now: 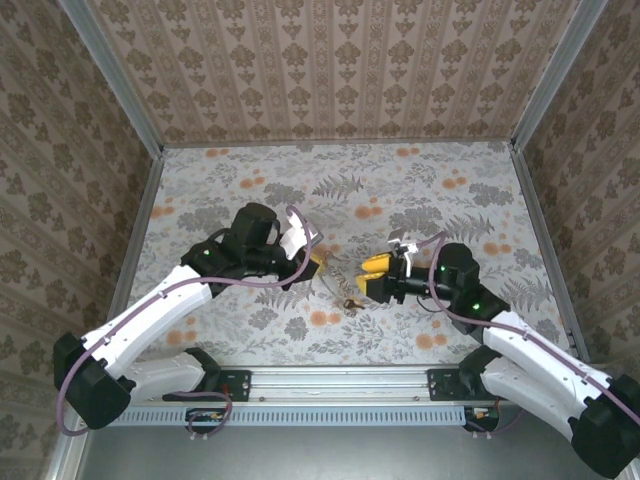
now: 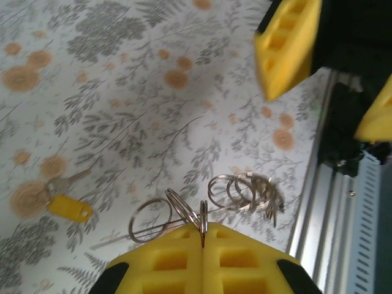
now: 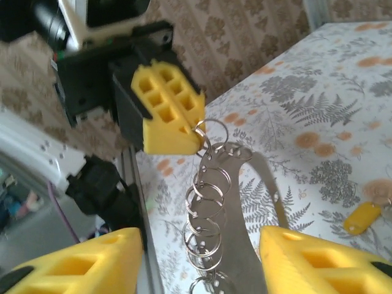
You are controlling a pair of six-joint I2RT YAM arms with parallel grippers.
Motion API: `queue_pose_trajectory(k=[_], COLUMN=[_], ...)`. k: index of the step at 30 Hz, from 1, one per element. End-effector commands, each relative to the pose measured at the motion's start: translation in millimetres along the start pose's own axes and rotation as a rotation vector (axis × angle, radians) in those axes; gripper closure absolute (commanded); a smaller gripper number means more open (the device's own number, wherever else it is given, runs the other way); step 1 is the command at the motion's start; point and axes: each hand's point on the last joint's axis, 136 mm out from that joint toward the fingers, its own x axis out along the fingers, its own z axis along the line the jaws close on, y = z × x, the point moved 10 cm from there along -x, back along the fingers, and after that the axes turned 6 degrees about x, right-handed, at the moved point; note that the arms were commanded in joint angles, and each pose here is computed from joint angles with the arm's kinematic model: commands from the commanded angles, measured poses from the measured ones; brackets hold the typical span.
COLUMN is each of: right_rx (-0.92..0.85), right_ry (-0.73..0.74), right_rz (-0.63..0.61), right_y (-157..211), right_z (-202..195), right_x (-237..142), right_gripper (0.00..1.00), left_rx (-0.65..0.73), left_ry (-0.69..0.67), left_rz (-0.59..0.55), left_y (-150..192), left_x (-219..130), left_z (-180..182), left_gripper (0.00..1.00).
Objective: Put the keys on the keyring
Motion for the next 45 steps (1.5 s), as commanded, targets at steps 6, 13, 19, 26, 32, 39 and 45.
queue_pose_trajectory(k=[6, 13, 19, 26, 32, 39, 45], right_rx=[-0.165, -0.217, -0.24, -0.276, -0.296, -0.307, -0.317], right_ry=[-0.156, -0.22, -0.219, -0.247, -0.262, -0.251, -0.236], right_rz=[-0.04, 0.04, 0.076, 0.08, 0.105, 0.126, 0.153], right_y=[-33, -29, -21, -23, -20, -18, -15], right_z=[21, 35, 37, 45, 50, 50, 49], right_x=[12, 26, 32, 35, 38, 43, 46], right_gripper=[0.63, 0.76, 0.83, 0.87, 0.94, 0.97, 0.97], left_rx=[0.113, 0.132, 0.141, 0.157, 0.164, 0.185, 0.192], left_ry=[0.13, 0.13, 0.16, 0.239, 0.248, 0.278, 0.299], left_rz=[-0.08, -0.073, -0.081, -0.045, -0.015, -0.007, 0.002], left_y=[-15, -18, -18, -21, -20, -23, -25], left_x=[-10, -13, -16, -19, -15, -15, -17], left_z=[-11, -12, -15, -26, -30, -37, -44], left_gripper=[1.0, 1.0, 1.0, 1.0, 1.0, 1.0, 1.0])
